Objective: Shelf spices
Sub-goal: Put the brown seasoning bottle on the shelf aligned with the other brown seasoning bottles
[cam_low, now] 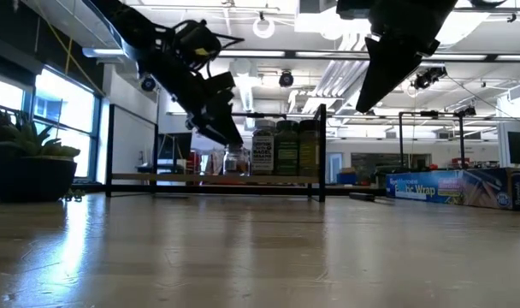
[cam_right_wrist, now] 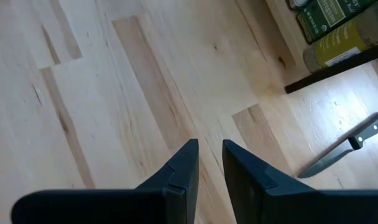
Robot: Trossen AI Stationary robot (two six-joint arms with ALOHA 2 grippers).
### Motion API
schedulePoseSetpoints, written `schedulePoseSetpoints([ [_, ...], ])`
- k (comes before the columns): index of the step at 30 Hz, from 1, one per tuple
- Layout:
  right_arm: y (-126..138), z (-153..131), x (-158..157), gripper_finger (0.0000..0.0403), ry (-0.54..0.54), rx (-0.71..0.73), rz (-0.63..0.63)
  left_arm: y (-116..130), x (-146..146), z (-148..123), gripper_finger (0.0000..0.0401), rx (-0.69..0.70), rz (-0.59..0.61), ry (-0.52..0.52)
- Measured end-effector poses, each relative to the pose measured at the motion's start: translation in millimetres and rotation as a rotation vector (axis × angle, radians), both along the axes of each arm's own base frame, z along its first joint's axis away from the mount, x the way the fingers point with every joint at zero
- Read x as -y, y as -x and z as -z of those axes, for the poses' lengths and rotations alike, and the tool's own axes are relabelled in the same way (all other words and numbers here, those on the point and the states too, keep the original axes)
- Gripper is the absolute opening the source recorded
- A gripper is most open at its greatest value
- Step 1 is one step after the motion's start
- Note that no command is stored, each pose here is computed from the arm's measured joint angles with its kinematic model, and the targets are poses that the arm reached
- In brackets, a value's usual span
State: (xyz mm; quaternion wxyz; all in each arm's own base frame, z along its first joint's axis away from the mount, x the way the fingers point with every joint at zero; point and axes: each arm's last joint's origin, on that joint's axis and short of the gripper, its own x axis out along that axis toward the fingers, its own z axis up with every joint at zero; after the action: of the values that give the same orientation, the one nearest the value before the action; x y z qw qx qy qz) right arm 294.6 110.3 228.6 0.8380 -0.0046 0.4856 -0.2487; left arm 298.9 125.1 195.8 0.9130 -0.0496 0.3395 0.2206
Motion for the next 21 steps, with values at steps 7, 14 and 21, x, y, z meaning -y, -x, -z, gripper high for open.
schedulePoseSetpoints([
  [7,0.1,0.2,-0.3,0.0066,-0.01,-0.005,-0.003,15.5,20.5,-31.0,0.0235,0.018,0.043,-0.004],
  [14,-0.3,0.2,0.6,0.0066,-0.005,-0.005,-0.003,17.9,22.1,-5.3,0.0168,-0.04,0.056,0.046],
  [21,0.0,0.1,-0.2,0.0066,-0.009,-0.002,-0.001,11.9,10.8,4.8,0.0098,0.0,0.034,0.042],
])
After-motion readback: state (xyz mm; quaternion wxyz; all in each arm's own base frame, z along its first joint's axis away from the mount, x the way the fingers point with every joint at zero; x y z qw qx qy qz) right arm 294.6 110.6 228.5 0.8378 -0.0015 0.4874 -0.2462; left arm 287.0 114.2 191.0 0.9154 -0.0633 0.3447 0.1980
